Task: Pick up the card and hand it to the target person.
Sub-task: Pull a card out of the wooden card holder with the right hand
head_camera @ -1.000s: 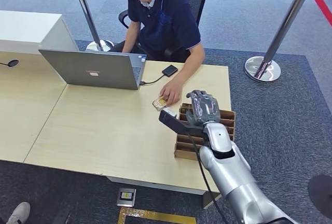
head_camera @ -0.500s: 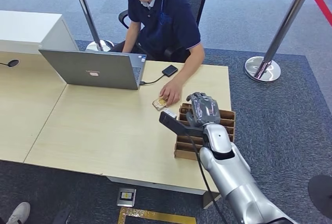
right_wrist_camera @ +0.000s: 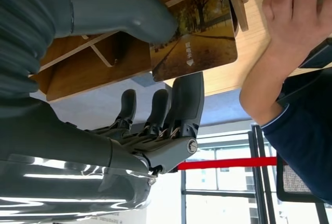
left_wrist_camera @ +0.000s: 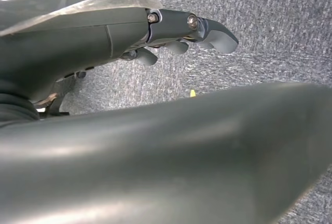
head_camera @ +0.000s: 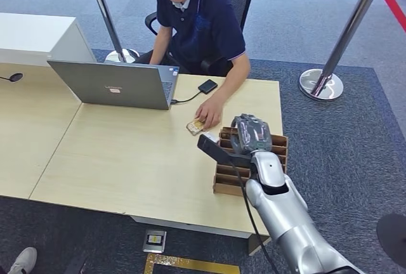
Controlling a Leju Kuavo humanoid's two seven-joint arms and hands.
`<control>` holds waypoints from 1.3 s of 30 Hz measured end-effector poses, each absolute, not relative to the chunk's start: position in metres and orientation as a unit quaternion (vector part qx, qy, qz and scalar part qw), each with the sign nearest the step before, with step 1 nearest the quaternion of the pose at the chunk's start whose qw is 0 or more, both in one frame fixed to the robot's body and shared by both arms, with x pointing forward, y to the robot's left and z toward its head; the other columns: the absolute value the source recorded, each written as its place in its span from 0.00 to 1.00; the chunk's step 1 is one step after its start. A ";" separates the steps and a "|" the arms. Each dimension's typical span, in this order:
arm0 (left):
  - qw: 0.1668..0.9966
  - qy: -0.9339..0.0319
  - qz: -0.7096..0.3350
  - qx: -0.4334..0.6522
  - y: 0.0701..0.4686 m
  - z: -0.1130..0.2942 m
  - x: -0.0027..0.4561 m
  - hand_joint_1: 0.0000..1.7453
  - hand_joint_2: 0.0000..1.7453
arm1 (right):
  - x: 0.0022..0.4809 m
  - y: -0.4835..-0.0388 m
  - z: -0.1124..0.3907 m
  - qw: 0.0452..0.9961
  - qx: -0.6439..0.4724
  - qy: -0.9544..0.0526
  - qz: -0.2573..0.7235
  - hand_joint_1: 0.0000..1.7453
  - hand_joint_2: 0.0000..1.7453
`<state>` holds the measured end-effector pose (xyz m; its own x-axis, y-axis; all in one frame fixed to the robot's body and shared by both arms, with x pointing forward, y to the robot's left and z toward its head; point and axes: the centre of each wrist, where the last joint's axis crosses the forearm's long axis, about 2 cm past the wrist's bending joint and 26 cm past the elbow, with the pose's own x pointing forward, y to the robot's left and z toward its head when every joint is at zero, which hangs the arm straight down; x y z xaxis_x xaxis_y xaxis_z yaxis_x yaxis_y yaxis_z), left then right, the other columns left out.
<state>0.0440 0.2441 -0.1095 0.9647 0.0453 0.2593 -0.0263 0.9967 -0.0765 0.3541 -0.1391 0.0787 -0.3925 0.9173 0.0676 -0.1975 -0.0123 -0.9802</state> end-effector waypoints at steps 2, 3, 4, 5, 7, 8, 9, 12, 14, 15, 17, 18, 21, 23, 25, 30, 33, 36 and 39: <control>0.990 -0.132 0.018 -0.036 0.244 -0.109 0.044 0.00 0.00 | 0.354 -0.139 0.079 0.442 -0.330 -0.547 0.630 0.63 1.00; 0.990 -0.132 0.018 -0.036 0.244 -0.109 0.044 0.00 0.00 | 0.354 -0.139 0.079 0.441 -0.330 -0.547 0.631 0.67 1.00; 0.991 -0.131 0.018 -0.036 0.244 -0.109 0.044 0.00 0.00 | 0.354 -0.139 0.079 0.441 -0.330 -0.547 0.631 0.69 1.00; 0.991 -0.131 0.018 -0.036 0.244 -0.109 0.044 0.00 0.00 | 0.354 -0.139 0.079 0.440 -0.330 -0.546 0.631 0.71 1.00; 0.991 -0.131 0.018 -0.036 0.244 -0.109 0.044 0.00 0.00 | 0.354 -0.139 0.079 0.439 -0.331 -0.547 0.632 0.75 1.00; 0.991 -0.131 0.018 -0.036 0.244 -0.109 0.044 0.00 0.00 | 0.354 -0.139 0.079 0.438 -0.332 -0.547 0.632 0.77 1.00; 0.991 -0.131 0.018 -0.036 0.244 -0.109 0.044 0.00 0.00 | 0.354 -0.139 0.079 0.438 -0.332 -0.547 0.631 0.82 1.00; 0.991 -0.131 0.018 -0.036 0.244 -0.109 0.044 0.00 0.00 | 0.355 -0.139 0.080 0.437 -0.333 -0.549 0.630 0.98 1.00; 0.990 -0.131 0.018 -0.036 0.244 -0.109 0.044 0.00 0.00 | 0.355 -0.139 0.081 0.436 -0.334 -0.551 0.628 1.00 1.00; 0.990 -0.131 0.018 -0.036 0.244 -0.109 0.044 0.00 0.00 | 0.355 -0.139 0.080 0.436 -0.333 -0.552 0.628 1.00 1.00; 0.991 -0.131 0.018 -0.036 0.244 -0.109 0.044 0.00 0.00 | 0.355 -0.139 0.080 0.434 -0.333 -0.553 0.628 1.00 1.00; 0.991 -0.131 0.018 -0.036 0.244 -0.109 0.044 0.00 0.00 | 0.355 -0.139 0.080 0.433 -0.333 -0.554 0.628 1.00 1.00; 0.990 -0.131 0.018 -0.036 0.244 -0.109 0.044 0.00 0.00 | 0.356 -0.138 0.082 0.424 -0.333 -0.562 0.627 1.00 1.00; 0.990 -0.131 0.018 -0.036 0.244 -0.109 0.044 0.00 0.00 | 0.357 -0.137 0.085 0.416 -0.333 -0.571 0.624 1.00 1.00; 0.990 -0.131 0.019 -0.036 0.244 -0.109 0.044 0.00 0.00 | 0.357 -0.136 0.089 0.410 -0.333 -0.580 0.620 1.00 1.00; 0.990 -0.133 0.020 -0.037 0.244 -0.109 0.044 0.00 0.00 | 0.357 -0.135 0.104 0.391 -0.337 -0.611 0.601 1.00 1.00; 0.990 -0.135 0.020 -0.037 0.244 -0.109 0.044 0.00 0.00 | 0.356 -0.136 0.119 0.376 -0.337 -0.634 0.585 1.00 1.00; 0.990 -0.137 0.020 -0.037 0.244 -0.109 0.044 0.00 0.00 | 0.354 -0.139 0.136 0.359 -0.337 -0.661 0.566 1.00 1.00; 0.989 -0.140 0.020 -0.037 0.244 -0.109 0.044 0.00 0.00 | 0.353 -0.140 0.153 0.340 -0.338 -0.687 0.546 1.00 1.00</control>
<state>0.0440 0.2444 -0.1095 0.9600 0.0497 0.2755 -0.0293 0.9965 -0.0779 0.3528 -0.1404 0.1535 -0.5397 0.8363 0.0971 0.0932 0.1740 -0.9803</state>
